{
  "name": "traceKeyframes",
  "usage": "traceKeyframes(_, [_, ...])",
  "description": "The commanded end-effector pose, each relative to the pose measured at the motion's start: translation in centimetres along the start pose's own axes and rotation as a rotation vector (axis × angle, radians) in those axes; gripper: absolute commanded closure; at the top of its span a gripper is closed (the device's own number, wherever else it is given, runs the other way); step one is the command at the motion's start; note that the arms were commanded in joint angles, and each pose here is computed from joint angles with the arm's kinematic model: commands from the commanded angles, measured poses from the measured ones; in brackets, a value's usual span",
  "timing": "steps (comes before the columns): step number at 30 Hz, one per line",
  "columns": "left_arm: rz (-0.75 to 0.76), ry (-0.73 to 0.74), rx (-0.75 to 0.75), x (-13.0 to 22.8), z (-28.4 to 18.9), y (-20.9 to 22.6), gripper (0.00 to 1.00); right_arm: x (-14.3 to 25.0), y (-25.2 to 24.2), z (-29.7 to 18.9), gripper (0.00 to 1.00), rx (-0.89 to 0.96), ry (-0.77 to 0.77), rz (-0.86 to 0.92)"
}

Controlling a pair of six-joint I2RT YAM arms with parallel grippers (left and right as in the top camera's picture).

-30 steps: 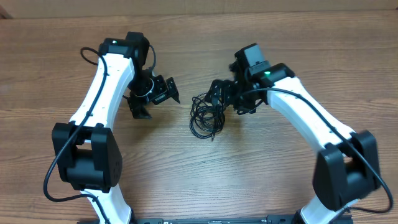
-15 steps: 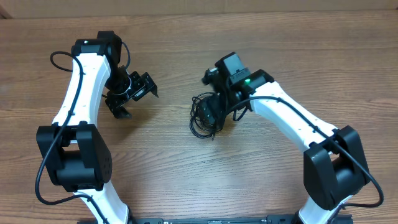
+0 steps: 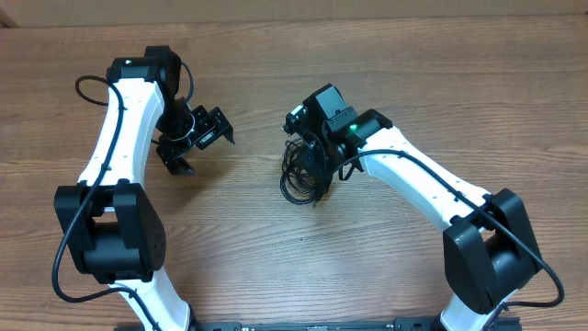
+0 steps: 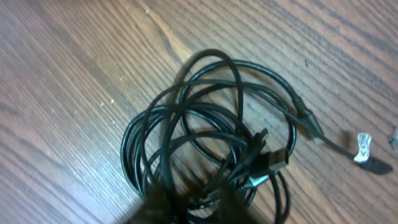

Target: Untangle cables

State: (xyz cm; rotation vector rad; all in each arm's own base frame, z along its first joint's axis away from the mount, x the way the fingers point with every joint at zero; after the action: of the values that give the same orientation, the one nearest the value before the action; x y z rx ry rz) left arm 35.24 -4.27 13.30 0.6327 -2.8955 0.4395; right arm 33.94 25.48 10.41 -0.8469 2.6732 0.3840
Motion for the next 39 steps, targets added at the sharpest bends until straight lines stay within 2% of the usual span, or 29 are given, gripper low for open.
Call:
traceKeyframes(1, [-0.003, -0.013, -0.009, -0.4, -0.1, -0.3, 0.0, -0.8, -0.1, 0.1, 0.96, -0.003, -0.036, 0.119])
traceKeyframes(5, [-0.003, -0.006, 0.006, -0.2, -0.1, -0.5, 0.01, -3.5, 1.2, -1.6, 0.96, -0.079, -0.107, 0.274])
traceKeyframes(8, [0.011, 0.012, 0.021, 0.1, -0.1, -0.7, 0.0, -6.2, 2.5, -5.4, 0.96, -0.173, -0.155, 0.315])
traceKeyframes(15, [0.103, 0.045, 0.033, 1.1, 0.1, -1.5, 0.0, -11.3, 4.3, -19.6, 0.96, -0.252, -0.345, 0.277])
traceKeyframes(19, [0.258, 0.085, 0.168, 2.2, 0.1, -3.9, 0.0, -12.2, 5.3, -26.8, 0.96, -0.265, -0.469, 0.242])
traceKeyframes(20, [0.359, 0.1, 0.253, 2.9, -0.1, -5.3, 0.0, -12.4, 5.8, -29.5, 0.96, -0.272, -0.525, 0.223])
traceKeyframes(24, [0.484, 0.111, 0.359, 3.7, -0.5, -6.9, 0.0, -12.4, 6.2, -33.5, 0.96, -0.267, -0.627, 0.199])
traceKeyframes(28, [0.5, 0.11, 0.364, 3.8, -0.5, -7.0, 0.0, -12.3, 5.6, -37.4, 0.96, -0.235, -0.749, 0.191])
traceKeyframes(35, [0.5, 0.111, 0.367, 3.8, -0.5, -7.1, 0.0, -12.2, 3.9, -37.7, 0.96, -0.195, -0.764, 0.324])
traceKeyframes(37, [0.528, 0.119, 0.442, 4.3, -0.9, -8.0, 0.0, -12.8, 4.1, -38.7, 0.96, -0.247, -0.804, 0.407])
traceKeyframes(39, [0.643, 0.107, 0.582, 5.0, -2.0, -9.6, 0.0, -13.2, 4.3, -40.0, 0.96, -0.273, -0.853, 0.42])
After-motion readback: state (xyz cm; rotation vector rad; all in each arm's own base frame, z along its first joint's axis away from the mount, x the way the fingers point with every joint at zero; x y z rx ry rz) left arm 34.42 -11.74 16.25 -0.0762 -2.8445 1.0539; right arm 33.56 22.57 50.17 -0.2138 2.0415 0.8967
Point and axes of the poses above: each gripper's point midway between its finger pads, its own z axis out along the fingers, its own y axis along the line the jaws close on, x = y × z, the point moved 2 cm from there along -z, back along the fingers, and after that the axes turned 10 degrees about z, right-handed, at the moved point
